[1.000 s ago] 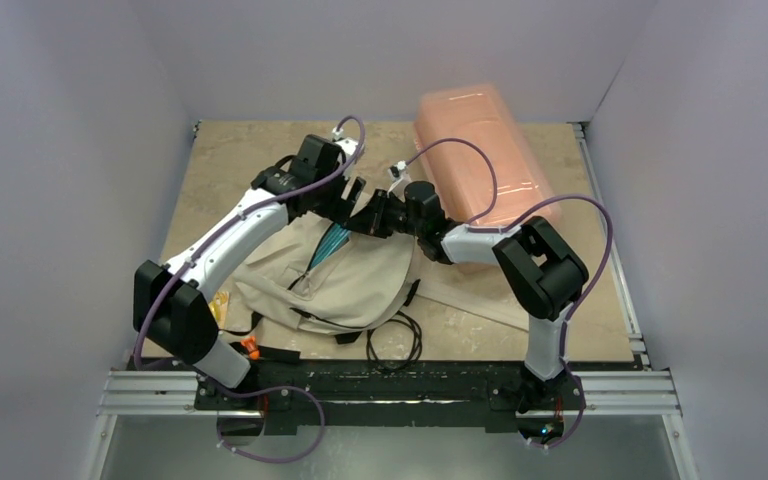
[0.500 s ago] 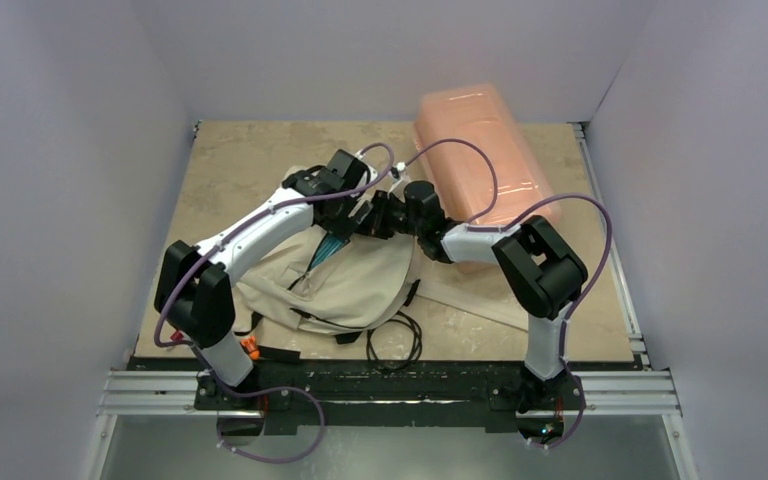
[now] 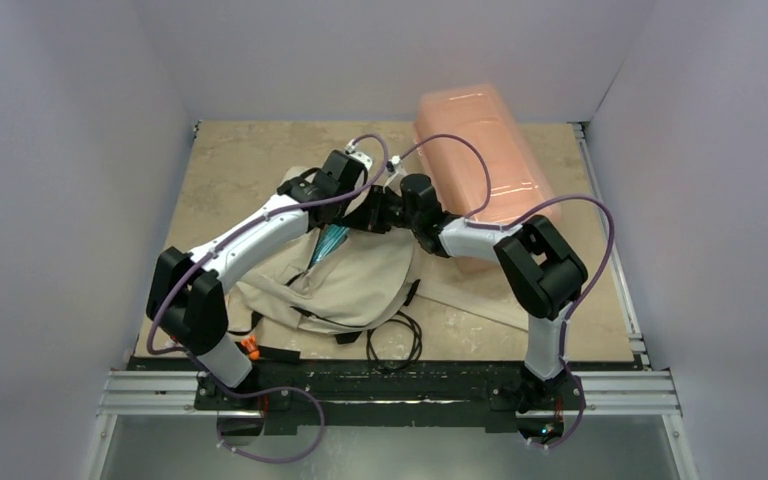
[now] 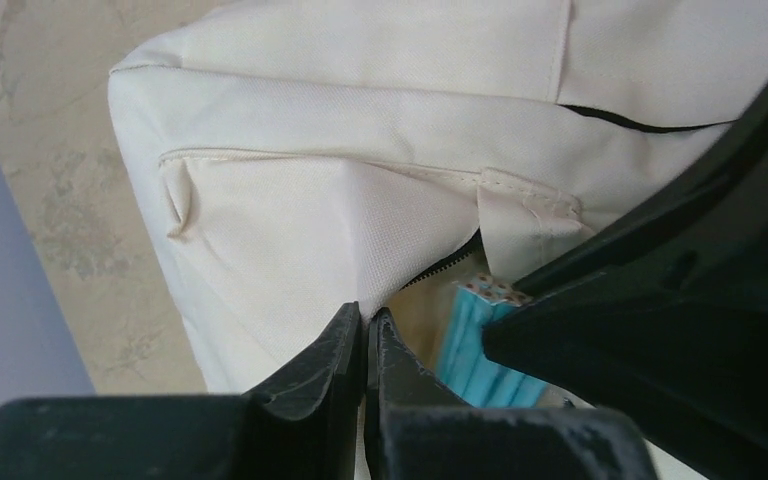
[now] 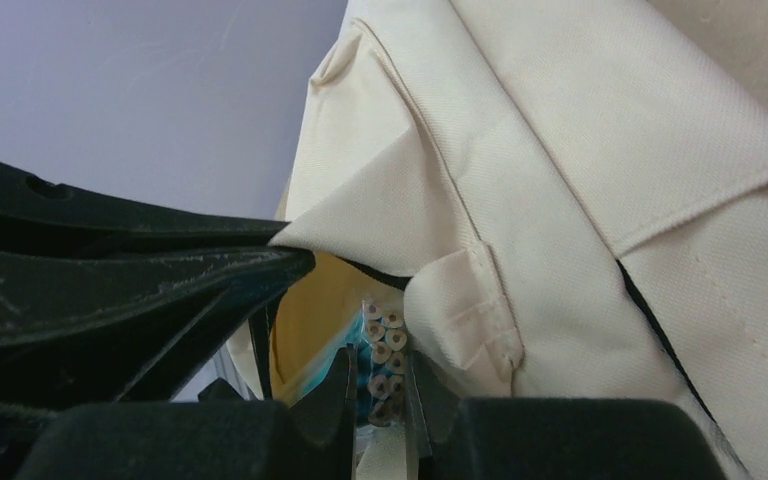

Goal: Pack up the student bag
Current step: Place the stationery in the student bag.

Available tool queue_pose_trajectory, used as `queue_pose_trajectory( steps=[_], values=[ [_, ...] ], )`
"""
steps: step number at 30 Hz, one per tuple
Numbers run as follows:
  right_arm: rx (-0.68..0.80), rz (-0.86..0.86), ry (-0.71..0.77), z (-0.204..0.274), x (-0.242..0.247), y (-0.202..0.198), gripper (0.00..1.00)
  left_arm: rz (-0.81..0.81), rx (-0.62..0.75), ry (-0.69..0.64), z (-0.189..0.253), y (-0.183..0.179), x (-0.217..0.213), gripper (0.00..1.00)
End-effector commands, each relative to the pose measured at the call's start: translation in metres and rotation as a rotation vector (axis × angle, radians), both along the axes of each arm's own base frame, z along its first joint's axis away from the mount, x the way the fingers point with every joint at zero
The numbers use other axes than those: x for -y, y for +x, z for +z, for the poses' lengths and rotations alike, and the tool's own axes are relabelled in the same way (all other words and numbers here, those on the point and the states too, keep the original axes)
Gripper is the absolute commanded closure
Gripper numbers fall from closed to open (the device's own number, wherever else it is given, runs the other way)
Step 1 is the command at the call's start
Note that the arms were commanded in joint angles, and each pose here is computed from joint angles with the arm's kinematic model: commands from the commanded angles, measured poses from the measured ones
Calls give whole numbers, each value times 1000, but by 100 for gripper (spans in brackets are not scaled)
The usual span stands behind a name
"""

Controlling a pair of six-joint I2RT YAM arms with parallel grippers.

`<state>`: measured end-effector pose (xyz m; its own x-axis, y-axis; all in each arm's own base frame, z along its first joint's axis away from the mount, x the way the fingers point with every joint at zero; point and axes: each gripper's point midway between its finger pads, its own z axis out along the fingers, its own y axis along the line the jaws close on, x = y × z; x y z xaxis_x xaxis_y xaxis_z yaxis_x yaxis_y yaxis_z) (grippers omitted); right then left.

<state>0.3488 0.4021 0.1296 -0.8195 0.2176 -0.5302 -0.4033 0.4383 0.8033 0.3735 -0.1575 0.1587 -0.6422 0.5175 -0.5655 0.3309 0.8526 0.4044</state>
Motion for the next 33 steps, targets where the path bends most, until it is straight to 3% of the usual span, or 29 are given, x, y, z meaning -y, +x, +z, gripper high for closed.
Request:
queue_pose_trajectory(
  steps=[1, 6, 10, 14, 17, 23, 28, 32, 33],
  values=[
    [28, 129, -130, -18, -15, -32, 100, -42, 221, -415, 75, 20, 48, 100],
    [14, 47, -90, -9, -30, -1, 95, -68, 95, -629, 74, 2, 65, 100],
    [-47, 7, -23, -4, -13, 12, 53, -5, 50, -639, 63, 2, 53, 100],
    [-21, -2, -70, 10, 12, 0, 31, 33, 16, -640, 51, 5, 43, 100],
    [-4, -3, -91, 15, 20, -8, 26, 23, -5, -670, 48, 5, 47, 100],
    [-51, -9, -87, -2, 26, -19, 30, 8, -40, -680, 50, 4, 52, 100],
    [-15, -6, -46, 8, 16, -13, 63, -43, -57, -724, 58, -1, 61, 100],
    [-9, -10, -7, 14, -8, 3, 97, -80, -82, -760, 62, -6, 70, 100],
    [-7, -22, 3, 17, -16, 9, 100, -96, -87, -773, 64, -6, 74, 100]
  ],
)
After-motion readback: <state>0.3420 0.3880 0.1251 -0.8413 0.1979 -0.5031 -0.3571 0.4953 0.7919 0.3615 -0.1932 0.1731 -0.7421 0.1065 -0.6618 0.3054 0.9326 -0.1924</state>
